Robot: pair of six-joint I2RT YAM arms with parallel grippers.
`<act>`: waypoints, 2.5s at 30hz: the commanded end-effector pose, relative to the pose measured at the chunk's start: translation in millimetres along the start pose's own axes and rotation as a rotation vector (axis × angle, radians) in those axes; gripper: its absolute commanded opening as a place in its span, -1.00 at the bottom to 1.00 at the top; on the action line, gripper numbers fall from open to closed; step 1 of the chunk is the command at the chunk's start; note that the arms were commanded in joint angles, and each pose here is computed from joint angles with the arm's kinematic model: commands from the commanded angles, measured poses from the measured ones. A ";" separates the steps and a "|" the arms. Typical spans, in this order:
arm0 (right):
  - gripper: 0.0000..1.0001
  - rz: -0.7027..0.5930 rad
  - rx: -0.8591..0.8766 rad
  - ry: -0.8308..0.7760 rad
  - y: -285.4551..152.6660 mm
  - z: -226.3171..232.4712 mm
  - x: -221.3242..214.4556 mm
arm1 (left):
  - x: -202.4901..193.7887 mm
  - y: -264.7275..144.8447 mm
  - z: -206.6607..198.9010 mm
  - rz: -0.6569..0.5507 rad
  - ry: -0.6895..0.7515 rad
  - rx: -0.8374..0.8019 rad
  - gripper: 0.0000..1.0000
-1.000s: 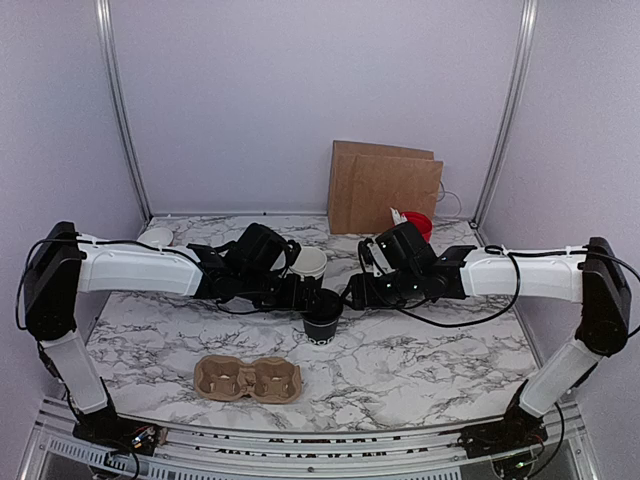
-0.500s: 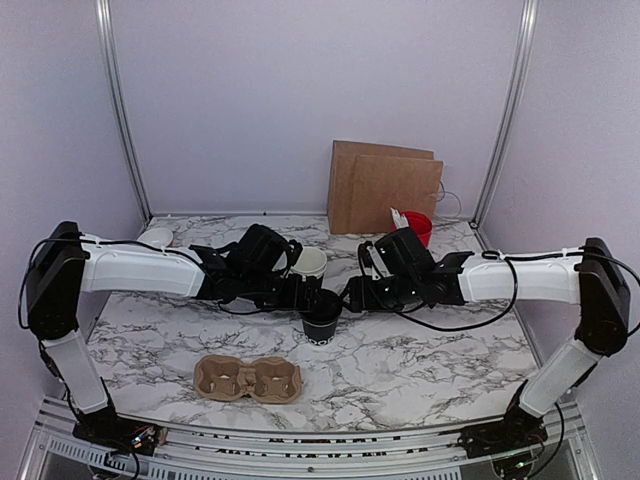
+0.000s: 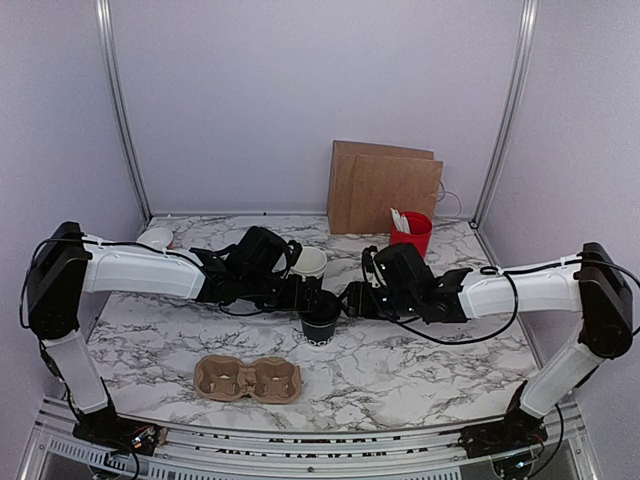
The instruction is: Pack the takeout coffee
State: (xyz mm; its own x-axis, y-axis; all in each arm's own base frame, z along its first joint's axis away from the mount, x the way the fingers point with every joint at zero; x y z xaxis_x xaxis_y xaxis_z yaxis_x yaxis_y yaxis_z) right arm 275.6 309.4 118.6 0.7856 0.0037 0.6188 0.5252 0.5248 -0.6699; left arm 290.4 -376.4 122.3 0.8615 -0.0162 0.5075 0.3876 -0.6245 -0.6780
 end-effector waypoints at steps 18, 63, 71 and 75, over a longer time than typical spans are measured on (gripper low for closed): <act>0.26 0.128 -0.018 -0.107 -28.0 21.8 -1.8 | -19.5 13.8 23.2 0.075 0.017 0.081 0.83; 0.22 0.035 -0.012 -0.066 -8.2 27.2 9.1 | -21.7 16.8 24.0 0.085 0.014 0.081 0.83; 0.22 0.010 -0.016 -0.058 -14.5 25.8 12.2 | -21.6 16.7 24.3 0.085 0.012 0.082 0.83; 0.21 -0.026 0.007 -0.052 -20.5 28.7 17.6 | -21.7 16.1 24.1 0.084 0.013 0.081 0.83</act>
State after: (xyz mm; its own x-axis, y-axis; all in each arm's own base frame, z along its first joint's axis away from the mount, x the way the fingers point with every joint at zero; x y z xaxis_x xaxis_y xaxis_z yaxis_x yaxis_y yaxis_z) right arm 264.7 326.8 146.5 0.7801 0.0741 0.6212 0.4940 0.5364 -0.6843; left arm 299.1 -379.3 122.7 0.8546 -0.0048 0.5193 0.4016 -0.6280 -0.6666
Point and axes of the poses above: each gripper's point midway between its finger pads, its own y axis out along the fingers, its own z axis along the line the jaws close on, x = y × z, the point moved 2 cm from there along -y, back along the fingers, and after that the axes turned 4 degrees about -y, right-handed, at the moved point
